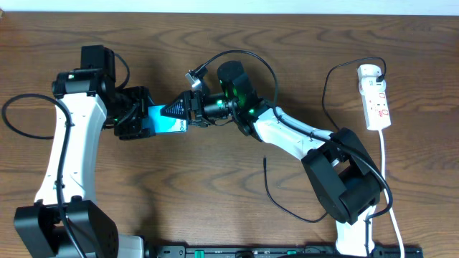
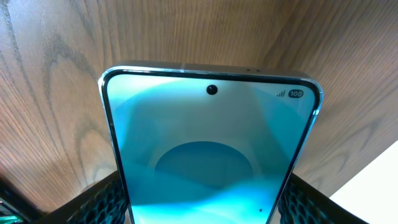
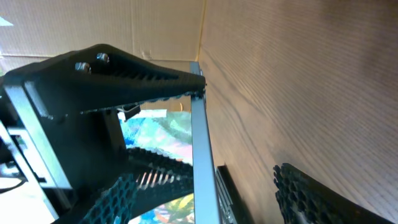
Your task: Plug charger to phone and switch on socket
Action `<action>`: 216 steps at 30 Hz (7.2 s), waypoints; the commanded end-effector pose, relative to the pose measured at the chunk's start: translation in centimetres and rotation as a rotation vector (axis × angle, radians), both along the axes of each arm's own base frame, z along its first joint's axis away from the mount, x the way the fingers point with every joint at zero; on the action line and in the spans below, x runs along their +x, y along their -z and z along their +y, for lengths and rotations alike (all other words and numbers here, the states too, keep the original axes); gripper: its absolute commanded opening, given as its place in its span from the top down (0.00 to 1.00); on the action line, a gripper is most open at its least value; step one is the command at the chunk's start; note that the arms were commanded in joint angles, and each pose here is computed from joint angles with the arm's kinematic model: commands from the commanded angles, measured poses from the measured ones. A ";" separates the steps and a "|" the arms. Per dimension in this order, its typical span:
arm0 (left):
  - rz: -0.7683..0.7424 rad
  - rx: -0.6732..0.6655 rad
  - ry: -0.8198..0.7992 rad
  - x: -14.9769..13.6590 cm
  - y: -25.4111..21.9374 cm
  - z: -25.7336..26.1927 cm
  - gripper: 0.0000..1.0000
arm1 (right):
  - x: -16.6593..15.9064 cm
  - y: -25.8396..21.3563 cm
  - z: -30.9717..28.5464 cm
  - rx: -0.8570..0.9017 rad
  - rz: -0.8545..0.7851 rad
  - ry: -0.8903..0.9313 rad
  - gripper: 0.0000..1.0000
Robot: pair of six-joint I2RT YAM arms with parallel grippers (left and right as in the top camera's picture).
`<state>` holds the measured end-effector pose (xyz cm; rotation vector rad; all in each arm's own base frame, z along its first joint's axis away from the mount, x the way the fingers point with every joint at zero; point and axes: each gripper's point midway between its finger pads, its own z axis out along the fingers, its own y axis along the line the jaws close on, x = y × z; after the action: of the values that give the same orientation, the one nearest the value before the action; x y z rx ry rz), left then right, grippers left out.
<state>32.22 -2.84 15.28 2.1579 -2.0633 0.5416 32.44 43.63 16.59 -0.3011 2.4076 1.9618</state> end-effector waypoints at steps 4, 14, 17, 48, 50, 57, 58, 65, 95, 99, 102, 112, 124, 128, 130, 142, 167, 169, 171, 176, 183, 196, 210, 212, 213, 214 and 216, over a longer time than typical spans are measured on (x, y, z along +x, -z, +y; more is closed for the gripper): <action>-0.022 -0.017 0.028 0.3 -0.6 -1.6 0.92 | -0.7 -0.9 0.9 0.012 -0.044 -0.015 0.31; -0.024 -0.018 0.031 0.4 -0.7 -1.7 0.93 | -0.7 -0.9 0.9 0.012 -0.044 -0.013 0.45; -0.023 -0.019 0.031 0.3 -0.7 -1.7 0.93 | -0.7 -0.9 0.9 0.012 -0.045 -0.012 0.48; -0.024 -0.018 0.044 0.3 -0.7 -2.0 0.93 | -0.6 -1.0 0.9 0.016 -0.049 -0.013 0.91; -0.024 -0.018 0.044 0.3 -0.7 -2.0 0.92 | -0.6 -1.0 0.9 0.016 -0.049 -0.013 0.94; -0.024 -0.018 0.044 0.3 -0.7 -2.0 0.93 | -0.7 -1.0 0.9 0.016 -0.049 -0.013 0.99; -0.024 -0.017 0.044 0.3 -0.6 -2.0 0.93 | -0.7 -1.0 1.0 0.016 -0.049 -0.014 0.99; -0.024 -0.017 0.044 0.3 -0.6 -2.0 0.93 | -0.7 -1.0 1.0 0.016 -0.049 -0.014 0.99; -0.081 0.005 0.127 0.9 -0.8 -2.0 0.13 | -0.7 -1.0 0.9 0.017 -0.064 -0.018 0.98; -0.124 0.021 0.191 1.4 -0.9 -1.9 0.12 | -0.2 -0.3 0.6 -0.007 -0.064 0.000 0.99; -0.129 0.014 0.192 1.5 -0.9 -2.1 0.12 | 0.0 0.0 0.3 -0.020 -0.059 0.007 0.99; -0.271 -0.070 0.317 3.1 -2.4 -4.0 0.12 | 1.6 2.7 -1.7 -0.131 -0.014 0.079 0.99; -0.369 -0.043 0.437 4.1 -2.9 -4.2 0.12 | 6.6 4.1 -7.0 -0.191 0.173 0.274 0.98; -0.401 -0.043 0.446 4.6 -3.2 -4.3 0.12 | 7.8 3.7 -8.0 -0.169 0.332 0.356 0.98; -0.423 -0.036 0.450 5.1 -3.3 -4.3 0.12 | 8.2 3.3 -7.8 -0.147 0.439 0.396 0.98; -0.541 -0.004 0.453 7.5 -4.6 -4.2 0.13 | 8.2 -3.6 -3.9 0.108 0.552 0.371 0.98; -0.756 0.053 0.455 11.4 -7.6 -4.0 0.54 | 8.8 -9.9 -2.3 0.367 0.509 0.421 0.98; -0.760 0.056 0.453 11.5 -7.7 -4.0 0.54 | 8.9 -10.3 -2.3 0.384 0.496 0.427 0.98; -0.771 0.060 0.454 11.7 -7.8 -4.0 0.58 | 9.0 -10.3 -2.3 0.387 0.495 0.433 0.98; -0.792 0.066 0.454 12.0 -8.2 -4.0 0.92 | 8.7 -10.3 -2.0 0.386 0.497 0.428 0.98; -0.800 0.068 0.454 12.2 -8.3 -4.0 0.93 | 8.8 -10.3 -2.0 0.386 0.497 0.430 0.98; -0.800 0.069 0.455 12.2 -8.3 -4.0 0.93 | 8.5 -10.3 -1.7 0.385 0.498 0.424 0.85; -0.791 0.114 0.435 12.4 -8.1 -3.1 0.93 | 8.5 -10.3 -1.7 0.385 0.495 0.424 0.27; -0.788 0.123 0.428 12.5 -8.0 -2.7 0.93 | 8.5 -10.3 -1.7 0.384 0.494 0.424 0.16; -0.787 0.127 0.424 12.5 -8.0 -2.6 0.93 | 8.5 -10.3 -1.7 0.384 0.494 0.424 0.11; -0.787 0.129 0.419 12.6 -8.0 -2.3 0.93 | 8.5 -10.3 -1.7 0.385 0.494 0.424 0.06; -0.786 0.132 0.413 12.6 -8.0 -2.0 0.93 | 8.5 -10.3 -1.7 0.384 0.494 0.424 0.01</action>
<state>44.59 -5.80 22.80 1.5933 -2.8612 1.3816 41.29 41.62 25.45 0.7633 2.0134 2.3819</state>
